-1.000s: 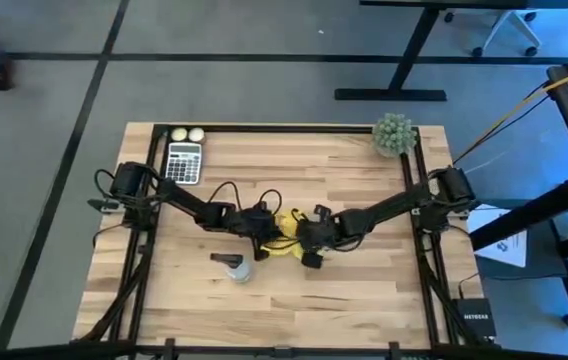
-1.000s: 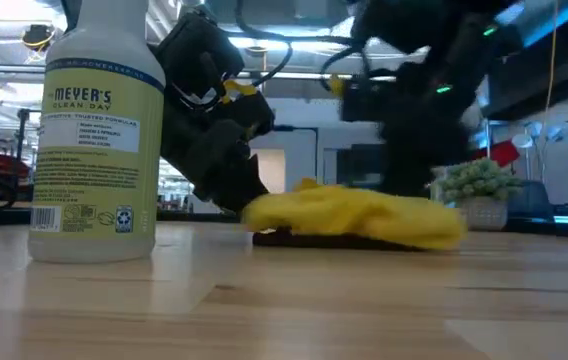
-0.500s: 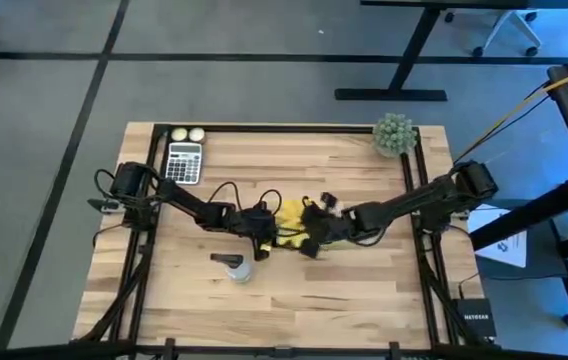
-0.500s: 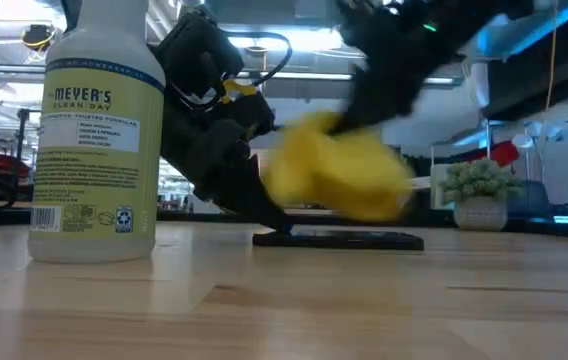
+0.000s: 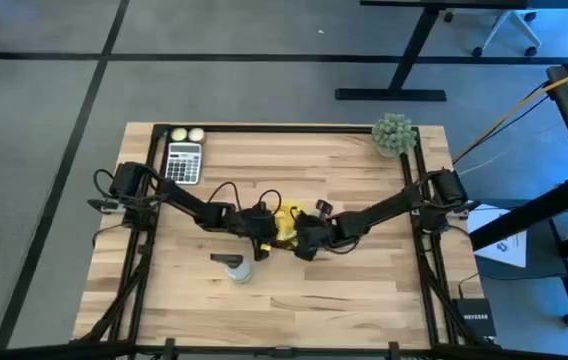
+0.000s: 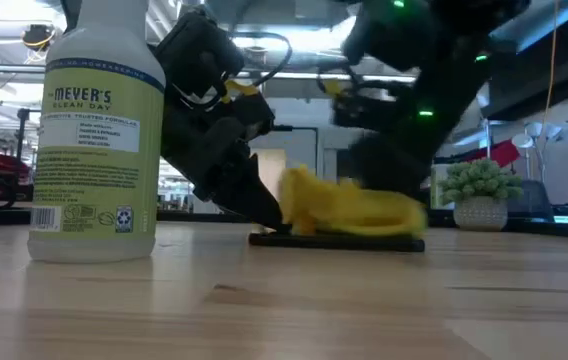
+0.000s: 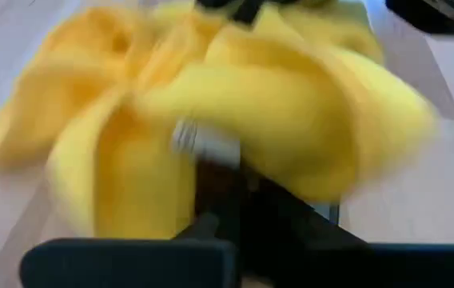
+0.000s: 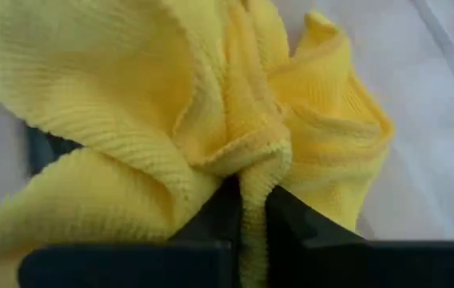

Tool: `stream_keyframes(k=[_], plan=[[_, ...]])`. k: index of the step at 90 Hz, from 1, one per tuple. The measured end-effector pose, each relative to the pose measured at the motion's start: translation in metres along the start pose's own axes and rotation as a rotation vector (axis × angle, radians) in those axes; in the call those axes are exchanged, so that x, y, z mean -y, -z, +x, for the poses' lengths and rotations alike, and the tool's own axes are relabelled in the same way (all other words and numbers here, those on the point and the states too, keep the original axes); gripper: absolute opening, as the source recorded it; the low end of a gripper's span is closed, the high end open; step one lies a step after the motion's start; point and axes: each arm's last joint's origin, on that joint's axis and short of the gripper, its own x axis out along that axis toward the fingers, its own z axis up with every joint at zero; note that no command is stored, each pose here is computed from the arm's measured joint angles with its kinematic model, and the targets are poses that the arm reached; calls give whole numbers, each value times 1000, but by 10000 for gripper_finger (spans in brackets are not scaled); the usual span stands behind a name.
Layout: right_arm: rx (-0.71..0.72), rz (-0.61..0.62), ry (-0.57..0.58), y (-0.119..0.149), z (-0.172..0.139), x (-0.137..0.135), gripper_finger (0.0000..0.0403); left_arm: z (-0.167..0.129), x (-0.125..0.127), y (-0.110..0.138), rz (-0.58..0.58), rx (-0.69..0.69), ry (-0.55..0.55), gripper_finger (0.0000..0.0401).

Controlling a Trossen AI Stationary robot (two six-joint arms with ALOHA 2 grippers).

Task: Apply microfiber cloth
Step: Wipe the front of the cellphone with a microfiber cloth

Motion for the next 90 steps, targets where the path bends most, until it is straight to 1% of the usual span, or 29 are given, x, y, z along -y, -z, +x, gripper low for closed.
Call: stream_keyframes(k=[14, 21, 27, 36, 41, 46, 53, 65, 74, 78, 83, 90], plan=[[-148, -95, 69, 23, -24, 5, 14, 0, -1, 0, -5, -7, -2, 15], [-179, -100, 69, 28, -36, 9, 14, 0, -1, 0, -6, -7, -3, 15], [-121, -51, 36, 21, -47, 10, 14, 0, -1, 0, -7, -5, -4, 15], [94, 47, -31, -1, -61, 6, 14, 0, -1, 0, -8, 0, -4, 15], [210, 64, -57, -12, -64, 2, 14, 0, -1, 0, -8, 0, -4, 15], [269, 60, -79, -18, -62, -2, 14, 0, -1, 0, -8, 0, -4, 15], [286, 58, -104, -21, -49, -8, 14, 0, -1, 0, -8, -1, -4, 15], [151, 8, -134, -7, -22, -17, 14, 0, -1, 0, -9, -1, -4, 15], [121, 11, -123, -5, -20, -17, 14, 0, -1, 0, -8, 0, -4, 15], [135, 28, -109, -6, -19, -17, 14, 0, 0, 0, -9, 2, -4, 15], [190, 54, -103, -10, -19, -17, 14, 0, 0, 0, -9, 2, -4, 15], [316, 93, -185, -25, -23, -22, 14, 0, 0, 0, -9, 3, -5, 15]])
